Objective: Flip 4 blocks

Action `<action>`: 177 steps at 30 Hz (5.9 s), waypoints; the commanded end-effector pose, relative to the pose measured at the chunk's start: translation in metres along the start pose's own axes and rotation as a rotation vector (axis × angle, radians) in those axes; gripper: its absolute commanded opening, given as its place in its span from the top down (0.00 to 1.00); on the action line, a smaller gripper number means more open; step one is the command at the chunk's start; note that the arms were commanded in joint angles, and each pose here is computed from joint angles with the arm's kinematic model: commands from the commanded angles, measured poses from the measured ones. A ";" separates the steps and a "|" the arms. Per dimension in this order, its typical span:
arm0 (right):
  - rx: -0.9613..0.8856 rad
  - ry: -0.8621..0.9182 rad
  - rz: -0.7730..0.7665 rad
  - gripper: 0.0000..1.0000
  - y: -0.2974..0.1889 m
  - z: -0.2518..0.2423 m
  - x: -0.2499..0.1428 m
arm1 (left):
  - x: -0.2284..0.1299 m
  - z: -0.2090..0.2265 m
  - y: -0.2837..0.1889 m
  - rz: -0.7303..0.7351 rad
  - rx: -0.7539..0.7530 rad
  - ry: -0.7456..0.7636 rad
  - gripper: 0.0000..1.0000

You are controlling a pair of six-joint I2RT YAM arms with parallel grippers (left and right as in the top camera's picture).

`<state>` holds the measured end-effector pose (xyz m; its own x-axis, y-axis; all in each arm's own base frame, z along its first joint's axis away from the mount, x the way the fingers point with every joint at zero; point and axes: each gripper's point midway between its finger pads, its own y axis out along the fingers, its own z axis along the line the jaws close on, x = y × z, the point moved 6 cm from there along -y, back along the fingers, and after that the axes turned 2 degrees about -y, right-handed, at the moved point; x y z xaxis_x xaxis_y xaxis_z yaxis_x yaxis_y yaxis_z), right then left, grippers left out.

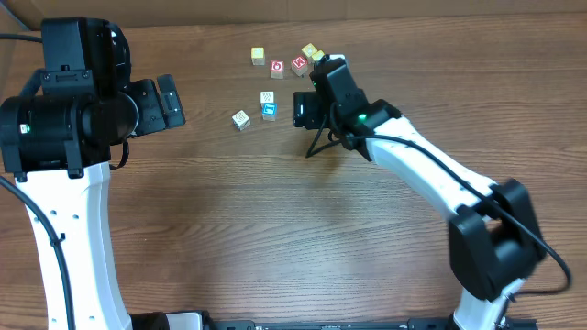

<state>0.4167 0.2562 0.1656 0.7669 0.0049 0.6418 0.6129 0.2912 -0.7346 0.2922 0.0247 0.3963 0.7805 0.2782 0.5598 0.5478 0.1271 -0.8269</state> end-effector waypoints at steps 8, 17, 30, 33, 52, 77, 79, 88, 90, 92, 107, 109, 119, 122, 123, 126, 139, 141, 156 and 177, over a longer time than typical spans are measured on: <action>-0.061 -0.001 0.049 0.30 0.076 -0.015 -0.040 | 0.002 0.000 -0.001 -0.009 0.007 -0.018 0.00; -0.074 -0.002 0.073 0.67 0.091 -0.020 -0.052 | 0.002 0.000 -0.001 -0.009 0.007 -0.018 0.00; -0.038 -0.001 -0.008 0.73 -0.009 -0.003 0.011 | 0.002 0.000 -0.001 -0.009 0.007 -0.018 0.00; -0.015 0.004 -0.048 0.73 -0.066 0.000 0.028 | 0.002 0.000 -0.002 -0.009 0.008 -0.018 0.00; 0.109 0.155 0.322 0.77 -0.143 0.010 -0.050 | 0.002 0.000 -0.001 -0.009 0.008 -0.018 0.00; -0.071 0.027 0.584 0.30 -0.051 0.034 -0.154 | 0.002 0.000 -0.001 -0.009 0.007 -0.018 0.00; -0.072 0.027 0.586 0.30 -0.051 0.034 -0.155 | 0.002 0.000 -0.002 -0.009 0.007 -0.018 0.00; -0.032 -0.011 0.572 0.30 -0.045 0.041 -0.165 | 0.002 0.000 -0.001 -0.009 0.007 -0.018 0.00; 0.007 -0.074 0.550 0.30 -0.041 0.046 -0.168 | 0.002 0.000 -0.001 -0.009 0.007 -0.018 0.00; 0.042 -0.145 0.531 0.30 -0.038 0.049 -0.172 | 0.002 0.000 -0.001 -0.009 0.007 -0.018 0.00; 0.091 -0.225 0.488 0.47 -0.024 0.045 -0.189 | 0.002 0.000 -0.001 -0.009 0.007 -0.018 0.00; 0.090 -0.224 0.490 0.52 -0.024 0.045 -0.190 | 0.002 0.000 -0.001 -0.009 0.007 -0.018 0.00; -0.008 -0.235 0.427 0.70 -0.020 0.034 -0.182 | 0.002 0.000 -0.002 -0.009 0.007 -0.018 0.00; -0.067 -0.196 0.416 0.70 -0.021 0.028 -0.181 | 0.002 0.000 -0.001 -0.009 0.008 -0.018 0.00; -0.078 -0.170 0.419 0.69 -0.021 0.027 -0.182 | 0.002 0.000 -0.001 -0.009 0.008 -0.018 0.00; -0.100 -0.116 0.431 0.69 -0.024 0.027 -0.181 | 0.002 0.000 -0.001 -0.009 0.007 -0.018 0.00; -0.125 -0.042 0.406 0.62 -0.029 0.034 -0.166 | 0.002 0.000 -0.001 -0.009 0.007 -0.018 0.00; -0.127 -0.014 0.401 0.60 -0.029 0.034 -0.165 | 0.002 0.000 -0.001 -0.009 0.007 -0.018 0.00; -0.136 0.000 0.402 0.59 -0.028 0.032 -0.168 | 0.002 0.000 -0.001 -0.009 0.008 -0.018 0.00; -0.172 -0.010 0.382 0.47 -0.028 0.027 -0.167 | 0.002 0.000 -0.001 -0.009 0.007 -0.018 0.00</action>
<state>0.2616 0.2720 0.0808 0.9521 0.0978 0.2897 0.2794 0.1061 -0.9543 0.2924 0.0247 0.3961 0.7809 0.2782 0.5592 0.5472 0.1271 -0.8273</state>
